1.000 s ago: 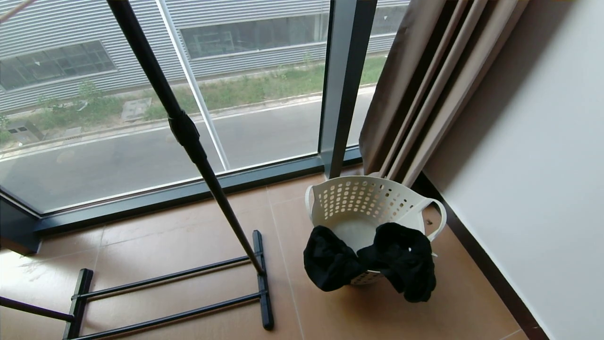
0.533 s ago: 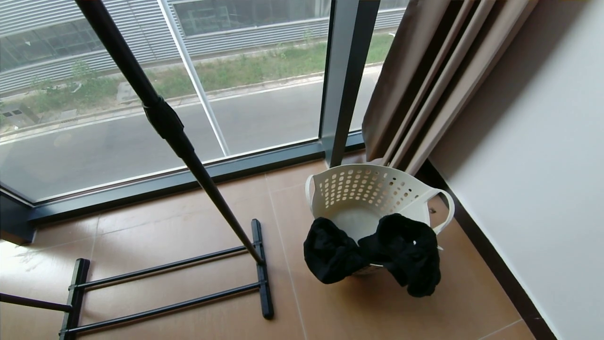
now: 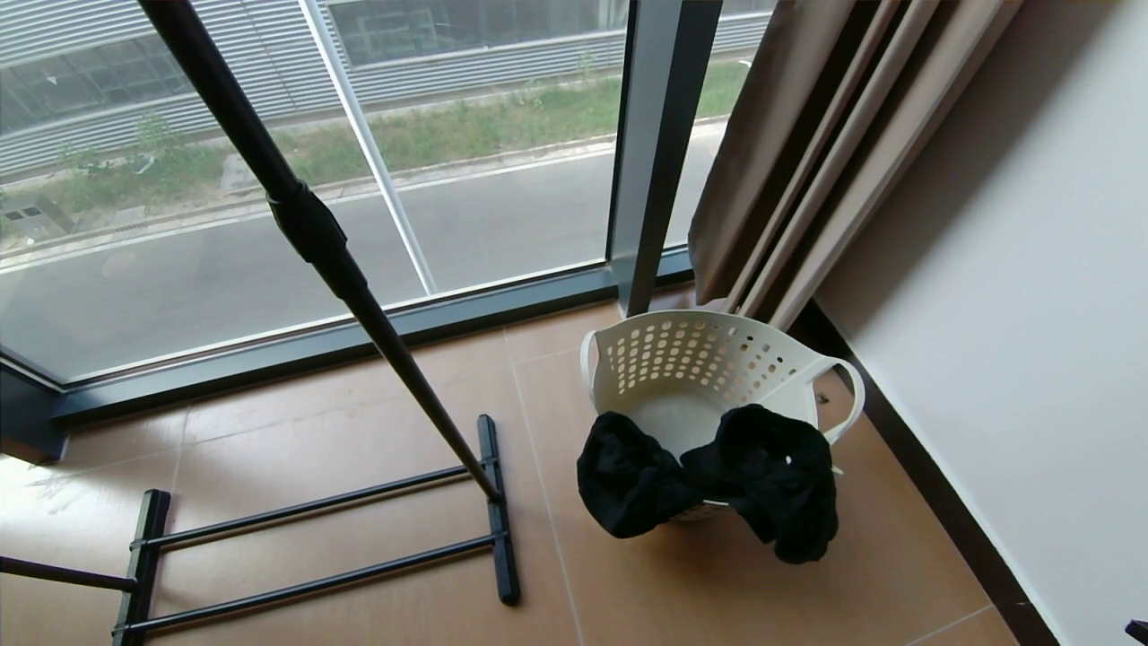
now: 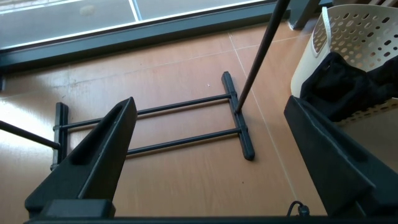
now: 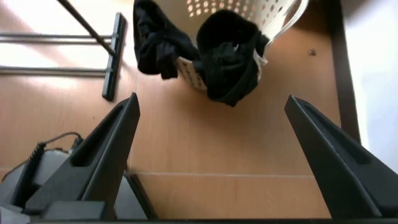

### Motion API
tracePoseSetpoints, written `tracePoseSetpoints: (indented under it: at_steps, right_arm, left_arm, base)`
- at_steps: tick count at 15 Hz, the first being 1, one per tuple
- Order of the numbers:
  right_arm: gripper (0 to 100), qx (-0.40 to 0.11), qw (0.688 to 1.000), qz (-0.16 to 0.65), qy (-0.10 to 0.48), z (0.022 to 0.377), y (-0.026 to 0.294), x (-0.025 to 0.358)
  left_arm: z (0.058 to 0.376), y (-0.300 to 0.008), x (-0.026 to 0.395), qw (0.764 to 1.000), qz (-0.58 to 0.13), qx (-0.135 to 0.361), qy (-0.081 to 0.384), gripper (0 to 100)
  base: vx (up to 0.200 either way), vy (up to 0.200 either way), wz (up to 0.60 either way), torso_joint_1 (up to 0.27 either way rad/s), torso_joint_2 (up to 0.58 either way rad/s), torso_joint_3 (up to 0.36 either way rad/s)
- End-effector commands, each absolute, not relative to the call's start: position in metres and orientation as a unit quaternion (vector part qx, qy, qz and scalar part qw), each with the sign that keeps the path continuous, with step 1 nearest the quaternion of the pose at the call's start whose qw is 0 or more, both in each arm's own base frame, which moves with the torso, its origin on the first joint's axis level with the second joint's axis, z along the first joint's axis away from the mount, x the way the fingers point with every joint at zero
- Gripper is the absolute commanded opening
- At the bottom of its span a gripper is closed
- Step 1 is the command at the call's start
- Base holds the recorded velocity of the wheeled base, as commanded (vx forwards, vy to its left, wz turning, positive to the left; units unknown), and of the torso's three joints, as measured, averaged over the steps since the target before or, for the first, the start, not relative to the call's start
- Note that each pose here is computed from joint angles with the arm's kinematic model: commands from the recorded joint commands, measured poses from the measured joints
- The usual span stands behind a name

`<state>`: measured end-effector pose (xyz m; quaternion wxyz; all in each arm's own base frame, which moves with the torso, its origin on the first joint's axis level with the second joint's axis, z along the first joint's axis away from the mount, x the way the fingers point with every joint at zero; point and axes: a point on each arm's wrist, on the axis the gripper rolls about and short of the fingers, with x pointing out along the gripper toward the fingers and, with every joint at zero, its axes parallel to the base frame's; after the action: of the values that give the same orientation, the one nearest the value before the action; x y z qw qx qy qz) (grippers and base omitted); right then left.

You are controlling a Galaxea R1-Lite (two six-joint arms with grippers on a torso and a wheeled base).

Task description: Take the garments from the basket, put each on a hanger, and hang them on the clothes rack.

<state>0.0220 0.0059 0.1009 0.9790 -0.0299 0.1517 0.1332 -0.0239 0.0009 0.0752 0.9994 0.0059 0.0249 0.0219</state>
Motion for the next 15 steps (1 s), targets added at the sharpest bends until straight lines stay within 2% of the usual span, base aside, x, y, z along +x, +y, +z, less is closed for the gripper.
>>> tracePoseSetpoints:
  at_steps: [1,2,4,6,7,8,10,11,12,13,14,15]
  right_arm:
    - [100,-0.072,0.950,0.169,0.252,0.126,0.021,0.082]
    - [100,-0.113,0.939,0.171,0.277,0.133,0.025,0.110]
    - [100,-0.191,0.922,0.182,0.282,0.144,0.029,0.162]
    - [100,-0.219,0.918,0.190,0.270,0.149,0.033,0.184]
    - [100,-0.295,0.899,0.209,0.248,0.157,0.039,0.226]
    - [100,-0.325,0.889,0.217,0.240,0.159,0.042,0.245]
    - [100,-0.372,0.865,0.235,0.242,0.149,0.047,0.277]
    - [100,-0.423,0.838,0.250,0.238,0.143,0.051,0.300]
    - [100,-0.442,0.827,0.250,0.240,0.139,0.051,0.306]
    - [100,-0.496,0.798,0.229,0.255,0.130,0.052,0.323]
    - [100,-0.499,0.797,0.224,0.257,0.130,0.052,0.325]
    - [100,-0.511,0.786,0.213,0.275,0.116,0.057,0.342]
  left_arm:
    - [0.075,0.001,-0.024,0.999,0.023,0.006,0.025,100]
    - [0.075,0.001,-0.024,0.999,0.023,0.006,0.025,100]
    - [0.075,0.001,-0.024,0.999,0.023,0.006,0.025,100]
    - [0.075,0.001,-0.024,0.999,0.023,0.006,0.025,100]
    - [0.075,0.001,-0.024,0.999,0.022,0.006,0.025,100]
    - [0.075,0.001,-0.024,0.999,0.023,0.006,0.025,100]
    - [0.075,0.001,-0.024,0.999,0.023,0.006,0.025,100]
    - [0.075,0.001,-0.024,0.999,0.022,0.006,0.024,100]
    - [0.075,0.001,-0.024,0.999,0.023,0.006,0.025,100]
    - [0.075,0.001,-0.024,0.999,0.022,0.006,0.025,100]
    - [0.075,0.001,-0.024,0.999,0.022,0.006,0.025,100]
    - [0.075,0.001,-0.024,0.999,0.023,0.006,0.025,100]
  base:
    - [0.000,0.000,0.00,0.000,0.00,0.000]
    - [0.000,0.000,0.00,0.000,0.00,0.000]
    - [0.000,0.000,0.00,0.000,0.00,0.000]
    - [0.000,0.000,0.00,0.000,0.00,0.000]
    - [0.000,0.000,0.00,0.000,0.00,0.000]
    - [0.000,0.000,0.00,0.000,0.00,0.000]
    - [0.000,0.000,0.00,0.000,0.00,0.000]
    - [0.000,0.000,0.00,0.000,0.00,0.000]
    - [0.000,0.000,0.00,0.000,0.00,0.000]
    - [0.000,0.000,0.00,0.000,0.00,0.000]
    - [0.000,0.000,0.00,0.000,0.00,0.000]
    - [0.000,0.000,0.00,0.000,0.00,0.000]
